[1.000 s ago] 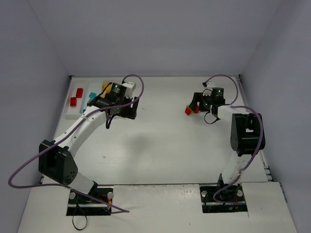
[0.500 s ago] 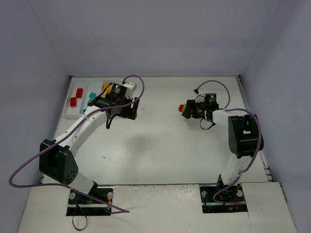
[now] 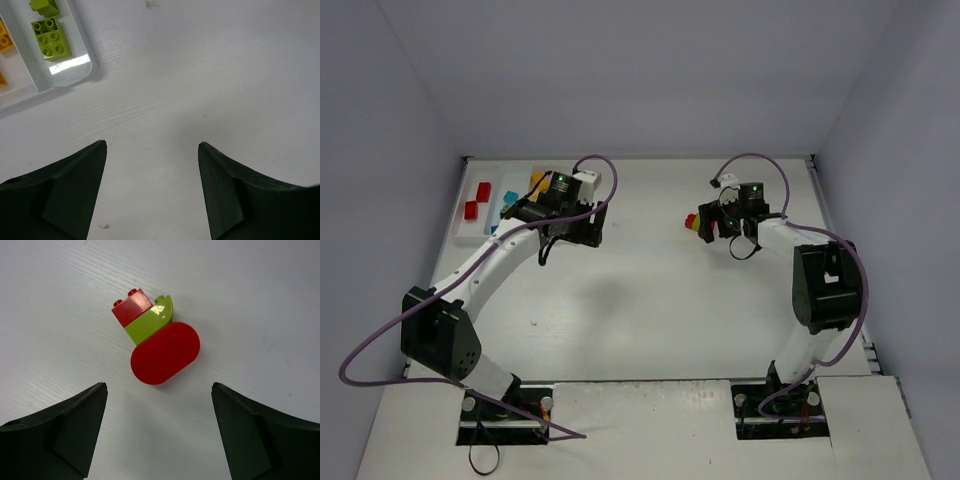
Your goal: Sort the legos into containers by color
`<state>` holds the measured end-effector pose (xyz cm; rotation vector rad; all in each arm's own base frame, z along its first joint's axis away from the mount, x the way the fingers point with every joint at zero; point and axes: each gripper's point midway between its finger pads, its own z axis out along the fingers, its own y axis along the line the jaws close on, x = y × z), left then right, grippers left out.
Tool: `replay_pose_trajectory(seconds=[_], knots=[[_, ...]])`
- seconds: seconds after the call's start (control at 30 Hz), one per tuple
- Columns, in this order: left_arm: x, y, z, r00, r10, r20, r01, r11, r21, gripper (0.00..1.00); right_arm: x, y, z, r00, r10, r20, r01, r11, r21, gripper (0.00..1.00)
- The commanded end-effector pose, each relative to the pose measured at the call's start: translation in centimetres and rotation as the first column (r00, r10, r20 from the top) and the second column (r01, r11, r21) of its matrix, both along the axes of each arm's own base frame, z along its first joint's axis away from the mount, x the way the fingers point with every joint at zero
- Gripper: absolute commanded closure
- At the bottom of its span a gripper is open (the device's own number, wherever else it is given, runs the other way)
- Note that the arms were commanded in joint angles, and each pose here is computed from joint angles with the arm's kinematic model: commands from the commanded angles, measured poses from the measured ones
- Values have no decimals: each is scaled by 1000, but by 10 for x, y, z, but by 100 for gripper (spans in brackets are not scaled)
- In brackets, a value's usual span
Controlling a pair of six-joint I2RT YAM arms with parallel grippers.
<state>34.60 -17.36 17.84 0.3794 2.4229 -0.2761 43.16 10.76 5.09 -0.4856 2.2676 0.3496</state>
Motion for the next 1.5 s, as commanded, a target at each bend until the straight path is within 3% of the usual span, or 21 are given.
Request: replay_pose_trajectory(seconds=[0.0, 0.27, 0.5, 0.73, 0.83, 0.97, 1.03, 1.13, 1.17, 1.2, 1.4, 1.43, 1.47], knots=[[7, -7, 20, 998, -18, 59, 20, 1000, -23, 32, 26, -2, 34, 984, 130, 124, -116, 987, -115, 18], [6, -9, 19, 998, -25, 55, 26, 1000, -17, 32, 36, 12, 21, 927, 372, 53, -357, 916, -185, 9], [5, -10, 20, 998, -31, 53, 32, 999, -21, 32, 40, 19, -1, 902, 432, -13, -426, 882, -201, 0], [6, -10, 20, 998, -29, 54, 30, 999, -19, 32, 42, 26, -29, 899, 432, -70, -436, 873, -218, 3], [5, -11, 20, 998, -34, 52, 36, 999, -27, 32, 36, 24, -38, 900, 425, -96, -436, 872, -223, 9], [5, -12, 21, 998, -34, 55, 36, 999, -29, 32, 29, 19, -43, 906, 407, -117, -424, 874, -236, 31], [4, -12, 22, 998, -38, 54, 40, 999, -33, 32, 23, 18, -47, 907, 399, -133, -420, 878, -228, 37], [4, -13, 22, 998, -40, 52, 42, 998, -38, 32, 15, 21, -46, 909, 394, -134, -414, 885, -212, 59], [4, -14, 23, 997, -42, 57, 45, 998, -42, 32, 13, 22, -45, 911, 391, -131, -411, 887, -210, 75], [4, -14, 24, 997, -42, 60, 45, 998, -43, 32, 10, 24, -44, 912, 390, -127, -409, 889, -208, 83], [0, -22, 28, 995, -75, 66, 81, 993, -84, 32, -14, 51, -8, 921, 388, 9, -383, 912, -150, 93], [1, -25, 31, 993, -83, 78, 91, 991, -100, 32, -10, 61, 24, 910, 396, 120, -380, 914, -139, 94], [-3, -31, 35, 992, -103, 78, 113, 985, -134, 32, -29, 68, 18, 910, 399, 110, -388, 916, -105, 96]])
